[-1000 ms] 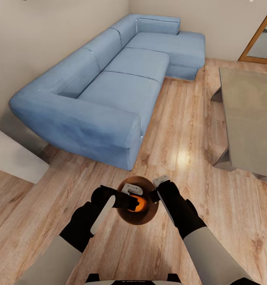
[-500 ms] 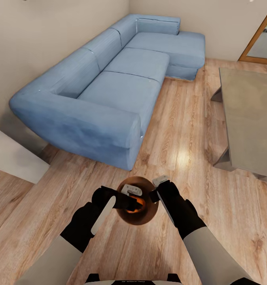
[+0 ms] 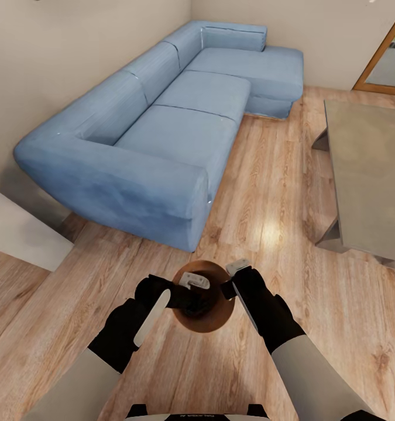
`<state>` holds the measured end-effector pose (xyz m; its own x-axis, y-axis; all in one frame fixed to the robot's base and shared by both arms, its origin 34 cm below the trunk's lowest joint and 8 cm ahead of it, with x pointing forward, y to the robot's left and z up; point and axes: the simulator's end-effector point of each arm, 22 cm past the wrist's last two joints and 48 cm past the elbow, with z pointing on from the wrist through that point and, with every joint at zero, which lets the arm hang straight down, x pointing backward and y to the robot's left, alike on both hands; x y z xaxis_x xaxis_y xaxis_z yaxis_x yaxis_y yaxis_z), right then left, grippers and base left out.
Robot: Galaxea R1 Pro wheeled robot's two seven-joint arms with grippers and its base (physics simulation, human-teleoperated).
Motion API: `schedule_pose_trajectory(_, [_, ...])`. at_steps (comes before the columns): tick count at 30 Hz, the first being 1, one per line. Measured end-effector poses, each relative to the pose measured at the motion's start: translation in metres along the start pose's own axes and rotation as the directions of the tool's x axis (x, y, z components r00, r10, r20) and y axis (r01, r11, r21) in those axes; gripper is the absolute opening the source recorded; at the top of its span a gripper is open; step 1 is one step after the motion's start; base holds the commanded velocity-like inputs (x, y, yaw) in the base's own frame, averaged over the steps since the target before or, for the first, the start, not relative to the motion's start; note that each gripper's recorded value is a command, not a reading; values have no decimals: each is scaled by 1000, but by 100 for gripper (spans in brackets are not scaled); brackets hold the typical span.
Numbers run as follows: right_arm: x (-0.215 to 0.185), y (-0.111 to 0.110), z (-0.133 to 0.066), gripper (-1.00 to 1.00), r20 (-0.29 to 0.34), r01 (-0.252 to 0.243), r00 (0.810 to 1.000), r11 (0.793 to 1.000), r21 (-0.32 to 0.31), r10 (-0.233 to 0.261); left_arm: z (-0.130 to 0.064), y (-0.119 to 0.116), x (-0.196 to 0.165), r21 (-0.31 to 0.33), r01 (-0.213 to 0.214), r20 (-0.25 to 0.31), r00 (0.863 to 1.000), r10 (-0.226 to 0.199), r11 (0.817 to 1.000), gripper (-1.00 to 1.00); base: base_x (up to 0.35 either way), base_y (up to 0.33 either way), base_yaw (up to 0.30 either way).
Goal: Put the three can of soda from the living room inside the tash can in the kitchen.
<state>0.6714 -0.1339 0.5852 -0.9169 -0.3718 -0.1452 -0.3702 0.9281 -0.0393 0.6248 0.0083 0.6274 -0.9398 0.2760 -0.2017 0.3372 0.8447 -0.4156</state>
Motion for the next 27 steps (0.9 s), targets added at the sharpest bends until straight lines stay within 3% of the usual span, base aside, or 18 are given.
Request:
schedule_pose_trajectory(3, [0,-1,0,-100,0,-2,1000,1000,0,2,-14,-8,-17,19,-14,57,998,13,1000,100,0,0,0])
schedule_pose_trajectory(6, [1,-2,0,-100,-1,-4,1000,1000,1,4,-34,-34,-21,82,-28,127,992,17,996,100,0,0,0])
schedule_pose_trajectory(9, [1,-3,1,-100,-3,-8,1000,1000,1,8,-42,-47,-5,147,-33,136,991,12,989,100,0,0,0])
schedule_pose_trajectory(12, [2,-6,1,-100,-4,-12,1000,1000,4,12,-57,-33,23,224,-50,113,993,25,973,100,0,0,0])
schedule_pose_trajectory(14, [3,-7,1,-100,-6,-15,1000,1000,6,15,-73,6,28,230,-15,121,993,-13,973,100,0,0,0])
schedule_pose_trajectory(16, [4,-10,2,-100,-7,-18,1000,1000,8,18,-96,59,29,204,56,149,985,-87,977,100,0,0,0])
schedule_pose_trajectory(18, [5,-12,2,-100,-9,-18,1000,1000,12,18,-110,95,36,171,100,164,978,-129,980,100,0,0,0])
schedule_pose_trajectory(22, [6,-13,3,-100,-10,-21,1000,1000,12,21,-127,137,44,118,132,223,962,-155,984,100,0,0,0])
schedule_pose_trajectory(24, [6,-13,3,-100,-10,-22,1000,1000,11,22,-136,157,48,88,154,263,949,-172,984,100,0,0,0])
schedule_pose_trajectory(27, [6,-14,3,-100,-10,-22,1000,1000,12,22,-156,195,49,34,206,350,914,-205,978,100,0,0,0])
